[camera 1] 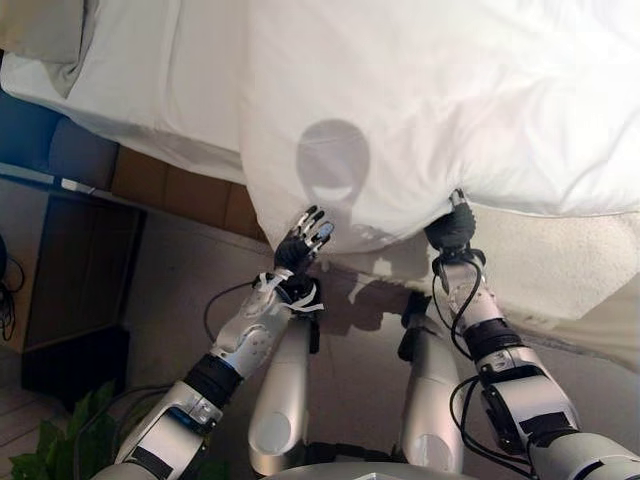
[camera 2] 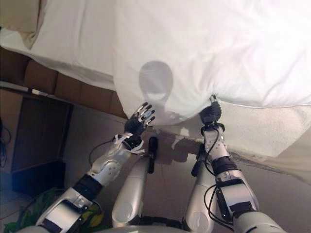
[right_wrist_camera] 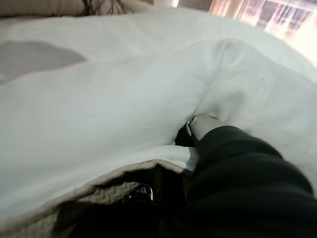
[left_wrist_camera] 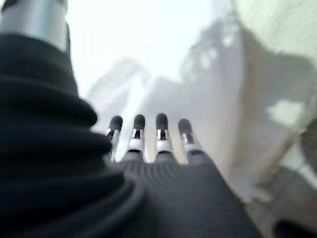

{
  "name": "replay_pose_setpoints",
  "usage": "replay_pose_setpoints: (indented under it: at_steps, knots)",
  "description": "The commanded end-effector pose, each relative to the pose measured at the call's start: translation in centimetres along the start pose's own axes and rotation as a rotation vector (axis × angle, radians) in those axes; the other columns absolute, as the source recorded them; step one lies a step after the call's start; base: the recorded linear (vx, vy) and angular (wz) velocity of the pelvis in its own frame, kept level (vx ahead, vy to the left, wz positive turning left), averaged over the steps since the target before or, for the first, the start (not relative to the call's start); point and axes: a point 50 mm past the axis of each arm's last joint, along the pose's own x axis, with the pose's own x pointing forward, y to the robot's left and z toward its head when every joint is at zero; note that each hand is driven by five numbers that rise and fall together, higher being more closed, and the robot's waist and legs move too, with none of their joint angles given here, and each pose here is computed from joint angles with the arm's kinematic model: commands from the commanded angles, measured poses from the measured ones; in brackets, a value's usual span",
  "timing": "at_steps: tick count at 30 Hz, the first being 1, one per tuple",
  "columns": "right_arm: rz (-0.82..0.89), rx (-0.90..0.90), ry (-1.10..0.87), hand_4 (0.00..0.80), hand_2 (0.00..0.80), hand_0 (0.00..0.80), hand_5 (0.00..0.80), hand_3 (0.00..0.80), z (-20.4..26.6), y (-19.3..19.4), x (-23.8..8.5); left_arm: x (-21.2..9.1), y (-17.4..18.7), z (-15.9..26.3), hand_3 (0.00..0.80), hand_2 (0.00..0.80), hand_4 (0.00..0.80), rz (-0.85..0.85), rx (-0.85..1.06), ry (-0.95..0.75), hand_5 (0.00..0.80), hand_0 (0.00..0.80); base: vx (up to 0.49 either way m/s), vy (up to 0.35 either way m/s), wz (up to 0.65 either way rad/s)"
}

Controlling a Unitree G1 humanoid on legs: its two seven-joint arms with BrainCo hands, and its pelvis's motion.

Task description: Make the bed neatly

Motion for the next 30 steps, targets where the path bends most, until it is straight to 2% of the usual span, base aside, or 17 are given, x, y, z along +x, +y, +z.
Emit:
replay_pose_setpoints:
  at_steps: [1,2,7,11,16,20,30]
  knots:
    - [0.207,-0.086,-0.093,0.8,0.8,0.8,0.8,0.8,2.2,6.4,1.4,0.2,-2.2,-0.5,0.0,0.0,0.0,-0.087,-0.085,0.06,0.0,0.0,-0.029,0.038,0.0]
    - [0.213,-0.093,-0.102,0.8,0.8,0.8,0.8,0.8,2.4,6.8,1.6,0.2,-2.4,-0.8,0.0,0.0,0.0,-0.099,-0.118,0.082,0.0,0.0,-0.033,0.03,0.02]
    - [0.252,-0.109,-0.157,0.8,0.8,0.8,0.8,0.8,4.4,9.9,2.6,-1.1,-3.4,-6.1,0.0,0.0,0.0,-0.158,-0.559,0.326,0.0,0.0,-0.046,0.032,0.0]
    - [0.271,-0.083,-0.164,0.8,0.8,0.8,0.8,0.8,4.7,10.8,2.8,-1.3,-4.2,-8.4,0.0,0.0,0.0,-0.166,-0.77,0.41,0.0,0.0,-0.045,-0.023,-0.01]
    - [0.304,-0.027,-0.151,0.8,0.8,0.8,0.8,0.8,4.5,11.7,3.0,-0.4,-5.0,-9.5,0.0,0.0,0.0,-0.12,-0.939,0.407,0.0,0.0,-0.045,-0.057,0.0]
    - [0.325,-0.001,-0.139,0.8,0.8,0.8,0.8,0.8,3.5,12.5,2.8,0.9,-5.9,-8.7,0.0,0.0,0.0,-0.083,-1.105,0.369,0.0,0.0,0.045,-0.034,-0.06]
    - [0.356,0.02,-0.093,0.8,0.8,0.8,0.8,0.8,0.9,13.9,1.6,2.1,-12.0,-6.6,0.0,0.0,0.0,-0.156,-1.23,0.34,0.0,0.0,0.005,0.036,-0.03]
